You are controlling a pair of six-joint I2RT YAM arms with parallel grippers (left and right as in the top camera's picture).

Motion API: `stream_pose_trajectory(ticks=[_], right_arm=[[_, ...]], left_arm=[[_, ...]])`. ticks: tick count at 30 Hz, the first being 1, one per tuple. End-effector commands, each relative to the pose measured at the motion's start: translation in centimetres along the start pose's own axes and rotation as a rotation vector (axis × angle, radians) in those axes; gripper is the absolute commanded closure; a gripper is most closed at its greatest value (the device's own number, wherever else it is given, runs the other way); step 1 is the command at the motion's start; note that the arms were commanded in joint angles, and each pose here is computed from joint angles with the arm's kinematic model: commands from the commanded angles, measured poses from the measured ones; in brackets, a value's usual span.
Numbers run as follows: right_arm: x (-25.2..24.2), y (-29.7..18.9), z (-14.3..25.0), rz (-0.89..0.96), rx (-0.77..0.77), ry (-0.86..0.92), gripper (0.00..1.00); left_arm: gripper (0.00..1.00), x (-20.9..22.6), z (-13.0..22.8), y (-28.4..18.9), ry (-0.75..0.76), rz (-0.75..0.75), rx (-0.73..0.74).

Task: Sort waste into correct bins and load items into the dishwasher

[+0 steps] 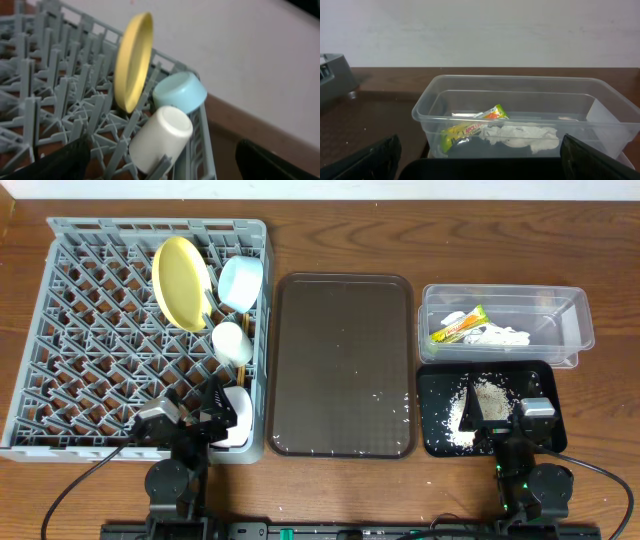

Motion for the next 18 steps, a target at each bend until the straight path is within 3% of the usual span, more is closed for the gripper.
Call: stream_pose_trajectory(ticks=[1, 4, 18], right_arm=[[-0.10, -0.03, 0.05, 0.005, 0.000, 0.007, 0.01], [-0.10, -0.03, 0.05, 0.005, 0.000, 0.007, 0.01], [-0.10, -0.03, 0.06, 0.005, 0.001, 0.007, 0.01]], left_arm=[[0.06, 0.12, 1.29, -0.02, 0.223, 0.036, 0.086], [0.06, -0.35, 1.53, -0.07, 0.350, 0.101, 0.109], [0.06, -0.31, 1.51, -0.07, 0.345, 0.097, 0.107]])
Point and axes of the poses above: each gripper's point midway between its finger pads, its own y axis out along the fingers, its own x axis along the line the jaws close on, z = x × y, the point moved 9 cm from there along -y, back along the fingers, and after that the axes turned 13 degrees about -y, right-handed, at the moved point
